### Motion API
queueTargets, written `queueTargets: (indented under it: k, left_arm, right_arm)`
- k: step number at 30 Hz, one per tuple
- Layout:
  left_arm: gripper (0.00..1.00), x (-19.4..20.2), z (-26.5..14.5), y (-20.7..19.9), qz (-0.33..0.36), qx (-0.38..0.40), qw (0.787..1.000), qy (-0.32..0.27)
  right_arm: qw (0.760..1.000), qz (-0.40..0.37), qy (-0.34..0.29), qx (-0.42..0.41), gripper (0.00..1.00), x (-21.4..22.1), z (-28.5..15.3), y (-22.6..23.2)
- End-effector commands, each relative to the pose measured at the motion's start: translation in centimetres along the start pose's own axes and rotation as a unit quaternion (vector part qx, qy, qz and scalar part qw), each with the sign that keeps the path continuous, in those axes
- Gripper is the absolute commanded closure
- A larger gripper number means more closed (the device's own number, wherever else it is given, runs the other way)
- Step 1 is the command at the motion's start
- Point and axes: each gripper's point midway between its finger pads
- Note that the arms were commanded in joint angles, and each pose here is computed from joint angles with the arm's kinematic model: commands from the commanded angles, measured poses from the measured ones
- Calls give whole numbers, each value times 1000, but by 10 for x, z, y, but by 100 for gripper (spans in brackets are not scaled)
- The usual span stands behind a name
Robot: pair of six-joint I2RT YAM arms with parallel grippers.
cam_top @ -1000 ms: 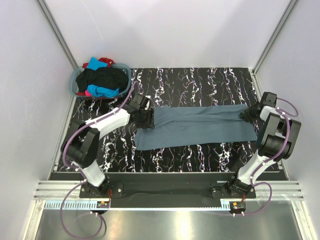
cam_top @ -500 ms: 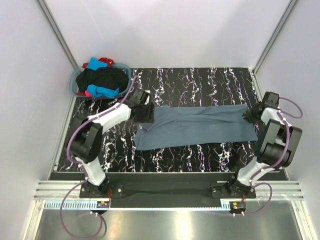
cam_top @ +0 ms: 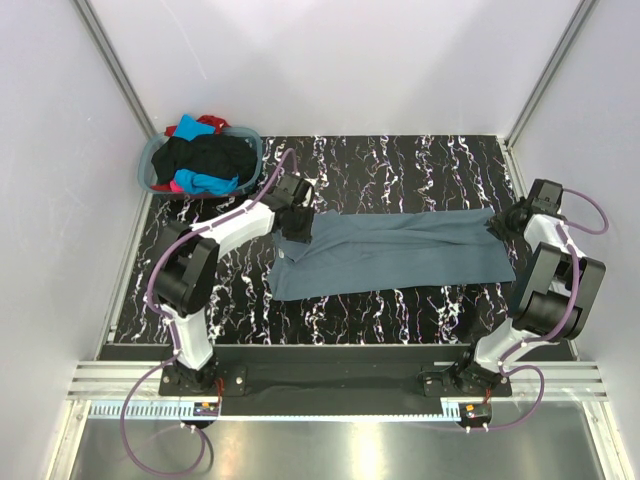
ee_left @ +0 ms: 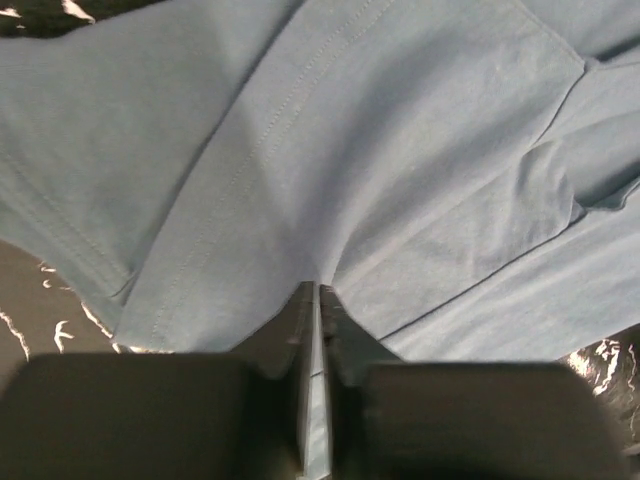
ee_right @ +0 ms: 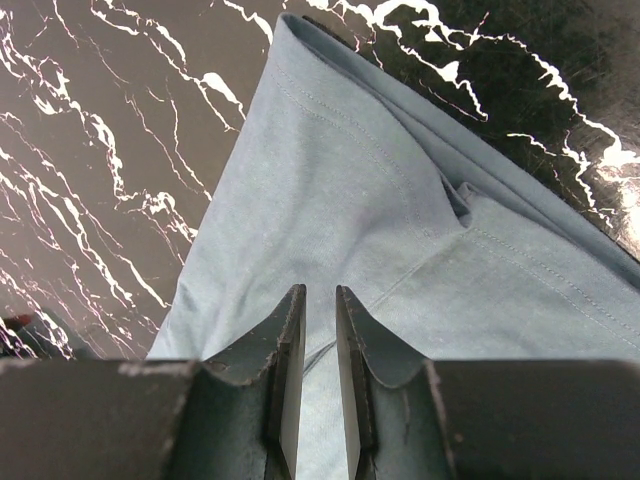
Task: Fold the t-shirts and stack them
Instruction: Fold the tshirt
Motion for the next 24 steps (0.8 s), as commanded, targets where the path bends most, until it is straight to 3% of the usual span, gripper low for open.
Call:
queueTargets:
  k: [1,5,6,7,11,19,21,22,24]
  left_arm:
    - [100,-17,-8,-17,19,32,999,-19]
    - [98,-12,-15,-9,20,12,999,-22]
    - [91,-12,-17,-7,22,8,999,-24]
    - [68,-14,-21,-5,31,-1,999,-31]
    - [50,-18,-19,-2,60,-6,998,-32]
    - [52,-12,5,-5,80,-20,997,-8]
    - [59,-10,10,-5,80,-25,996,-4]
    - [73,-12,11,-4,74,-28,997,-5]
    - [77,-12,12,-4,74,-28,997,-4]
  right_arm:
    - [1000,-14,-4,-20,74,-7,-3,16]
    - [1000,-14,-2,-19,74,-6,-2,15]
    - [1000,-15,-4,-19,74,-7,-3,15]
    - [1000,-15,-3,-18,74,-6,-2,14]
    - [1000,-14,2,-21,74,-4,-2,15]
    - [1000,-14,5,-21,74,-2,-1,14]
    - [1000,-14,5,-22,74,-2,-2,14]
    - [1000,-14,6,-21,74,-2,-1,13]
    - [1000,-16,4,-22,74,-3,-3,14]
Point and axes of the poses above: each gripper's point midway between its finger pads, its own z axis out along the fingers, its own y axis along the line the jaws close on, x = y × z, and after that the axes turned 8 degrees about z, right-handed
